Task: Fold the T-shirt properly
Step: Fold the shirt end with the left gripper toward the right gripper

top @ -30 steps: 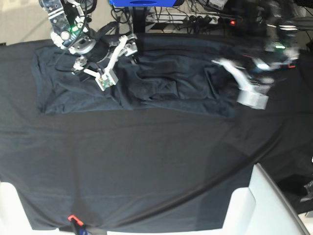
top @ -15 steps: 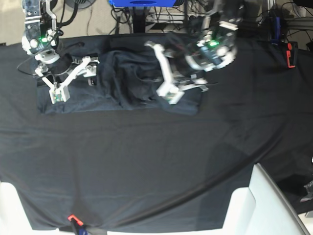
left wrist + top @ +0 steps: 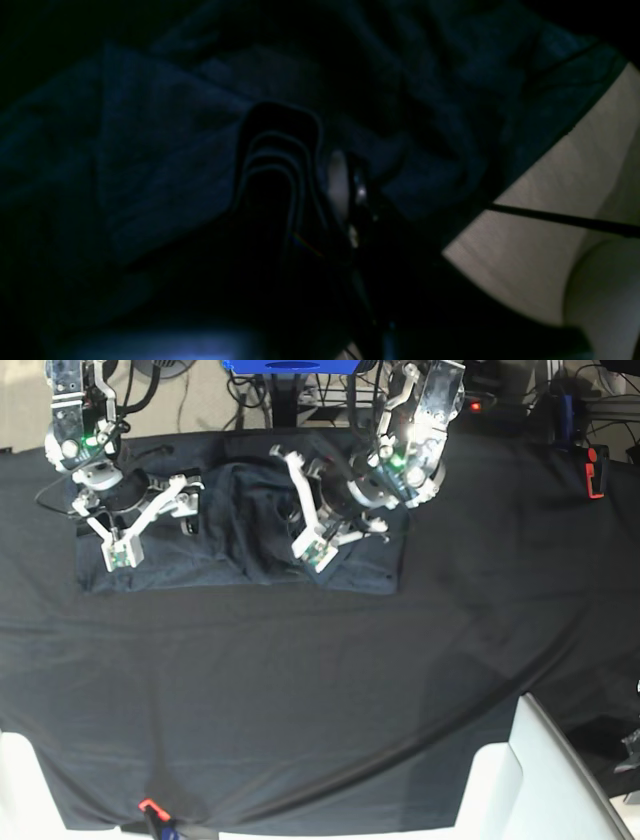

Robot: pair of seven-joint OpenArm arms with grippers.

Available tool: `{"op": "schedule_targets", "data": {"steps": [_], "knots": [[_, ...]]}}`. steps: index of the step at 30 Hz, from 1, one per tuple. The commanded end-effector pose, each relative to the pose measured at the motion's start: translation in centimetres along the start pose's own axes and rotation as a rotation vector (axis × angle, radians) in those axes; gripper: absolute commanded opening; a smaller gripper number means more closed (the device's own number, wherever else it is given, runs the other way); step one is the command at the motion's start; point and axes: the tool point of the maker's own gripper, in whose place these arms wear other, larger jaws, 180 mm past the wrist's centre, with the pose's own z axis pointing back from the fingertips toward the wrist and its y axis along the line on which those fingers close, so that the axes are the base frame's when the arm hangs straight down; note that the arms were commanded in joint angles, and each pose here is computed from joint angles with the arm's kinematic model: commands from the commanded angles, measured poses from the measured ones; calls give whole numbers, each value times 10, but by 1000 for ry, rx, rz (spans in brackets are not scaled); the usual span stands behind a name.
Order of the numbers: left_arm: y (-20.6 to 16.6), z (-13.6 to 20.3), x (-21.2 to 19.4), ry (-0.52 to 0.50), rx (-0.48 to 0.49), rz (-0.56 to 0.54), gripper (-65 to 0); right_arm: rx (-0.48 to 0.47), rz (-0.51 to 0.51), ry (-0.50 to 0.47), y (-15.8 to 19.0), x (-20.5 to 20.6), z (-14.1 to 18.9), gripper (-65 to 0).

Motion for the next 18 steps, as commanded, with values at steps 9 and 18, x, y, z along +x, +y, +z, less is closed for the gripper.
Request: {"op": "schedule_targets", "data": {"steps": [9,18], "knots": [[-14,-11,7,-11,-54,-5,-650,3,4,-39,-1,11,3,-50],[-38,-14,16,-25,-105,-46,-278,4,5,-39,-1,11,3,-50]]}}
